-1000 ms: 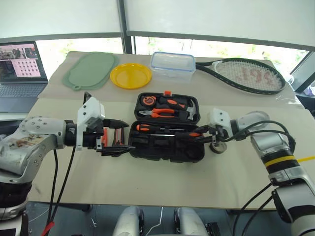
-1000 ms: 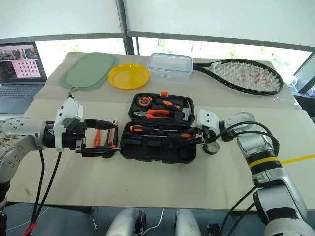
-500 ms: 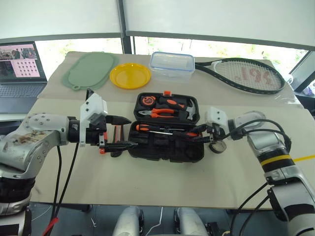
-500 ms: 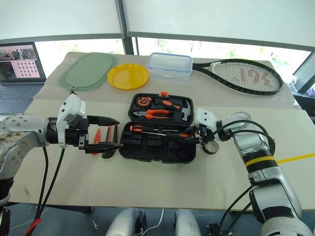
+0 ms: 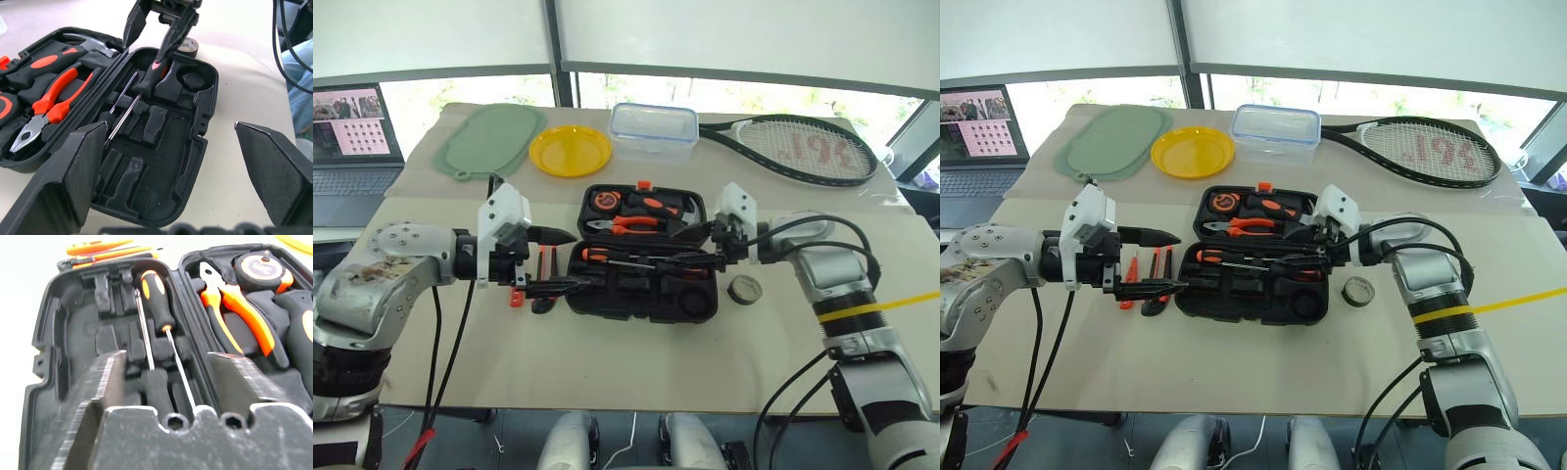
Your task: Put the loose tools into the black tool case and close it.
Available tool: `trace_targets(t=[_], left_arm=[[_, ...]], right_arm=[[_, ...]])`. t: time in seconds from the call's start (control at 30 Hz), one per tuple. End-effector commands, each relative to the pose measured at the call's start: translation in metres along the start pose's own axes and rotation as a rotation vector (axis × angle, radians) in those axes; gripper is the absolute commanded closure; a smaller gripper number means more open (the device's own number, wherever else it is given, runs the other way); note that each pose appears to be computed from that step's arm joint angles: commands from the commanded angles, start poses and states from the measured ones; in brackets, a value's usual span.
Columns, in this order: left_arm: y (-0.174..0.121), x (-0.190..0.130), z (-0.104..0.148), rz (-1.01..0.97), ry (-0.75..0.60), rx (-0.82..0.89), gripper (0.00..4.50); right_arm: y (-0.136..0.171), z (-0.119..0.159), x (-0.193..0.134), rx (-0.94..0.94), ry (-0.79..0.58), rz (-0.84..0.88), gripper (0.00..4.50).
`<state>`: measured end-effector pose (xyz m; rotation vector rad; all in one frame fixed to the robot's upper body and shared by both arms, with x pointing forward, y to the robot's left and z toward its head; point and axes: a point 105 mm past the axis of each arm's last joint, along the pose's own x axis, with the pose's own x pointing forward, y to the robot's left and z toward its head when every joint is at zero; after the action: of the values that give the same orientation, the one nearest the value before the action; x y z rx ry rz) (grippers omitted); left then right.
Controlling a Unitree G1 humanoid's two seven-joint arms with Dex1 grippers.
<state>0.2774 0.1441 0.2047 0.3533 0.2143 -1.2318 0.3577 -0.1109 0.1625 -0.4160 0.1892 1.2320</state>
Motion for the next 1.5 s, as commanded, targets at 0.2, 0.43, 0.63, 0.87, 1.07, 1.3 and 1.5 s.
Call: trace_targets(t=[0.2,0.43,0.63,0.87,1.07,1.3,1.5], left_arm=[[0.002,-0.003,0.009,0.014,-0.01,0.056,0.0],[0.005,-0.006,0.008,0.017,0.0,0.062,0.0],[0.008,-0.005,0.01,0.019,0.003,0.072,0.0],[0.012,-0.008,0.003,0.073,0.007,0.052,0.0],[0.018,-0.053,-0.028,0.349,0.033,-0.106,0.0],[-0.009,-0.134,-0.085,0.693,0.169,-0.296,0.0],[-0.02,-0.158,-0.107,0.84,0.211,-0.433,0.0]], right_arm=[[0.004,-0.009,0.015,0.0,0.013,-0.022,4.45],[0.016,-0.039,0.03,0.014,0.134,0.005,4.45],[0.021,-0.057,0.036,-0.035,0.242,0.012,4.45],[0.023,-0.003,0.03,-0.042,0.02,0.029,4.45],[0.033,0.077,-0.023,-0.004,-0.239,0.055,3.35],[0.06,0.091,-0.057,-0.028,-0.25,0.132,0.98],[0.073,0.09,-0.063,-0.032,-0.245,0.144,0.07]])
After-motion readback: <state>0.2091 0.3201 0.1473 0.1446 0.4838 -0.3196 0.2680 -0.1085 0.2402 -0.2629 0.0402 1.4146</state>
